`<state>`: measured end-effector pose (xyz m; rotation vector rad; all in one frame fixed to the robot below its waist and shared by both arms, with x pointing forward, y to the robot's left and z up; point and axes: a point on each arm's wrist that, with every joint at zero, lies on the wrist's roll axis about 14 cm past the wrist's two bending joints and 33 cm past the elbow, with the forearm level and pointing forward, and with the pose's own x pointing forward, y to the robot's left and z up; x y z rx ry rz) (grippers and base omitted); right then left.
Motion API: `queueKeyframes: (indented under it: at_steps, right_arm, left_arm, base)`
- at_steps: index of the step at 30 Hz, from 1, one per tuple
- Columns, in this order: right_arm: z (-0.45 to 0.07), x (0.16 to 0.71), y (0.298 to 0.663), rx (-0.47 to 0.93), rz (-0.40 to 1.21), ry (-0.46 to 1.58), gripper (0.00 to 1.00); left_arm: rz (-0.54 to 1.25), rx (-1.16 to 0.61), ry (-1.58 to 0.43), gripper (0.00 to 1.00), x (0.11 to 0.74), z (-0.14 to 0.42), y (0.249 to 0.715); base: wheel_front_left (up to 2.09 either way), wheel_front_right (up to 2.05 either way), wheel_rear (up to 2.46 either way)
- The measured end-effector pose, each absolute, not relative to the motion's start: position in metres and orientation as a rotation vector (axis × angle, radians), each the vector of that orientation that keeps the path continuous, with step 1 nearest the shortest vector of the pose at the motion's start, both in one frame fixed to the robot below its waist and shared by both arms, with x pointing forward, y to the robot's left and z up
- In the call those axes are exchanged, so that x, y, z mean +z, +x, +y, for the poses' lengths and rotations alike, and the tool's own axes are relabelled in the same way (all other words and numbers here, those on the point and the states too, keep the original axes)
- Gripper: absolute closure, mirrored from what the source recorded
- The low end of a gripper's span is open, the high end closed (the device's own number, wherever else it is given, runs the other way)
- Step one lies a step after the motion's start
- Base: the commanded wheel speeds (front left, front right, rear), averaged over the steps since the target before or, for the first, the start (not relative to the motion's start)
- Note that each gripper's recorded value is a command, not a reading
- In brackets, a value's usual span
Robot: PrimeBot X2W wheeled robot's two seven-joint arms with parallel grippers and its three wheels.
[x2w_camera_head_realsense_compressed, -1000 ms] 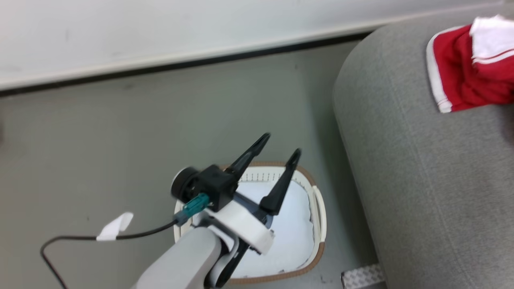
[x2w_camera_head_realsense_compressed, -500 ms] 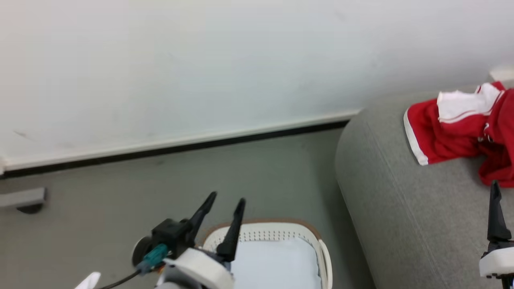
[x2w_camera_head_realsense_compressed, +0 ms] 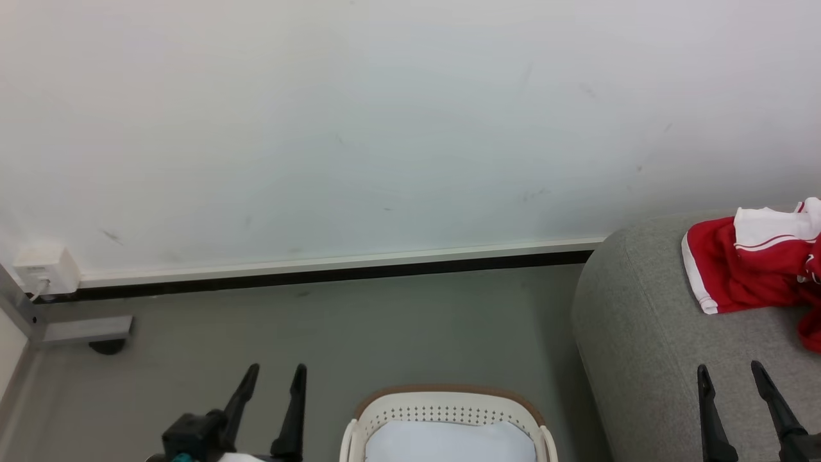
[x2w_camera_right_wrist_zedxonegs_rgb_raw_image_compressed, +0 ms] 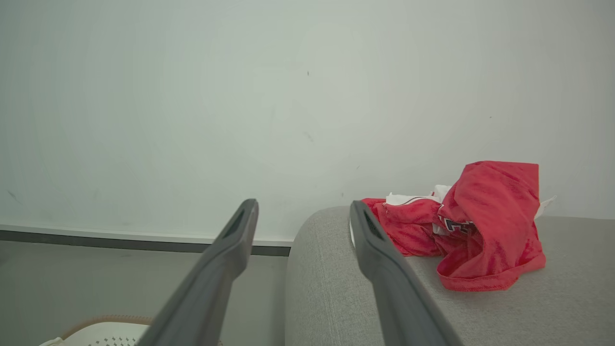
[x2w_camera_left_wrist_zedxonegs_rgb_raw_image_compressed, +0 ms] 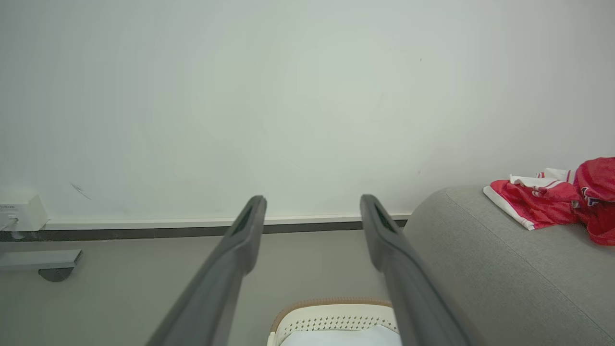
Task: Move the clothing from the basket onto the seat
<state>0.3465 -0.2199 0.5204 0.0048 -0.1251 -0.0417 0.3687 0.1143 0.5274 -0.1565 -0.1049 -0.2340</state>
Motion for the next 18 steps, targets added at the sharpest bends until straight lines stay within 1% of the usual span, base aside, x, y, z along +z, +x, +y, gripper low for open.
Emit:
queueKeyframes:
  at_steps: [7,18]
  right_arm:
    - [-0.207,0.501,0.334,-0.012,-0.070,0.014,0.00]
    - [-0.198,0.496,0.333,0.011,-0.058,0.044,0.00]
  left_arm:
    - [-0.115,-0.139,-0.153,0.00,0.523,0.144,0.358]
    - [-0.110,-0.112,-0.144,0.00,0.516,0.157,0.349]
  base:
    - [0.00,0.00,0.00]
    - [0.00,0.00,0.00]
